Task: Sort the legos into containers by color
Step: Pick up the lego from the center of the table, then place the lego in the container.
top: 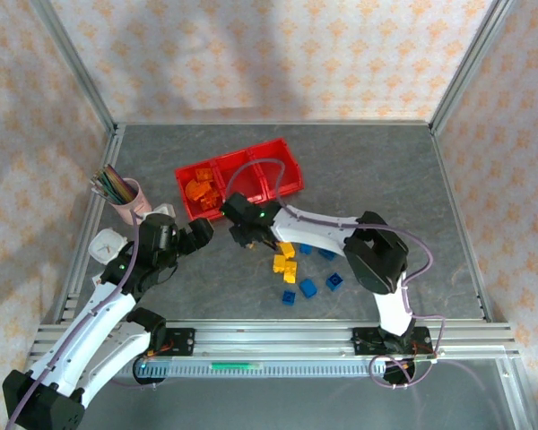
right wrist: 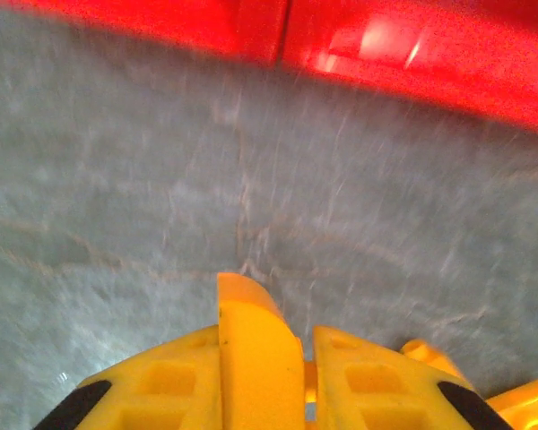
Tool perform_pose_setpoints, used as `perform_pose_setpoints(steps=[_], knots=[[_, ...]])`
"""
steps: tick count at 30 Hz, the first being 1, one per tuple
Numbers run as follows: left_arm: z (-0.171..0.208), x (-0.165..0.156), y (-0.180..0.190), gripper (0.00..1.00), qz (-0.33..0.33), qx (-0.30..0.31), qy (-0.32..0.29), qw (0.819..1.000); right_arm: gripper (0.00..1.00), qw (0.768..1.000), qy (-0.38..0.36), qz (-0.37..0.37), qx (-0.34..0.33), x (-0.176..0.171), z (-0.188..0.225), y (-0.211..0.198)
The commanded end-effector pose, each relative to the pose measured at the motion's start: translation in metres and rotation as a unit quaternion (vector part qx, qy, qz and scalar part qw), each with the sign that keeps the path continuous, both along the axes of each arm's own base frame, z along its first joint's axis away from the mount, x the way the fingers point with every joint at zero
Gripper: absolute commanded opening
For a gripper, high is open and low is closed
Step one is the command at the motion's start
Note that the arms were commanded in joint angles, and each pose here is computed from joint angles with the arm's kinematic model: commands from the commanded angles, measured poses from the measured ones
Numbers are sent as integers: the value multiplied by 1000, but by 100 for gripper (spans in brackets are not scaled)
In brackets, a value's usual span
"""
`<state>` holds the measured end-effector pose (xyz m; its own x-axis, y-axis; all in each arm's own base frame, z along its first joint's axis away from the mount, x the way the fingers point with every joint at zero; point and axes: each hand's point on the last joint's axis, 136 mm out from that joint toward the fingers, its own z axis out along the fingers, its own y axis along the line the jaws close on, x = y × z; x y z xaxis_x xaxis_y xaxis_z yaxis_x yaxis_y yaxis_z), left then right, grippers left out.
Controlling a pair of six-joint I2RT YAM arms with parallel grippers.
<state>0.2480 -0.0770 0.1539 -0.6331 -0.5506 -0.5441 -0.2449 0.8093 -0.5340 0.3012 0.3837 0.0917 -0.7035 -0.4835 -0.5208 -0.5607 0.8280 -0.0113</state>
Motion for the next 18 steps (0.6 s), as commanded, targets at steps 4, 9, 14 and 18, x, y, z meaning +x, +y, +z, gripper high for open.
perform_pose_setpoints(steps=[4,9,14,18], knots=[[27,19,-3,99,4,-4,-38,999,24,995,-35,-69,69,63,57,-7],[31,33,-3,99,14,6,-46,999,24,990,-57,-94,86,114,58,1],[32,44,-3,99,21,9,-51,998,24,987,-70,-106,94,156,52,15],[32,47,0,99,29,18,-51,998,30,988,-76,-112,78,175,43,19]])
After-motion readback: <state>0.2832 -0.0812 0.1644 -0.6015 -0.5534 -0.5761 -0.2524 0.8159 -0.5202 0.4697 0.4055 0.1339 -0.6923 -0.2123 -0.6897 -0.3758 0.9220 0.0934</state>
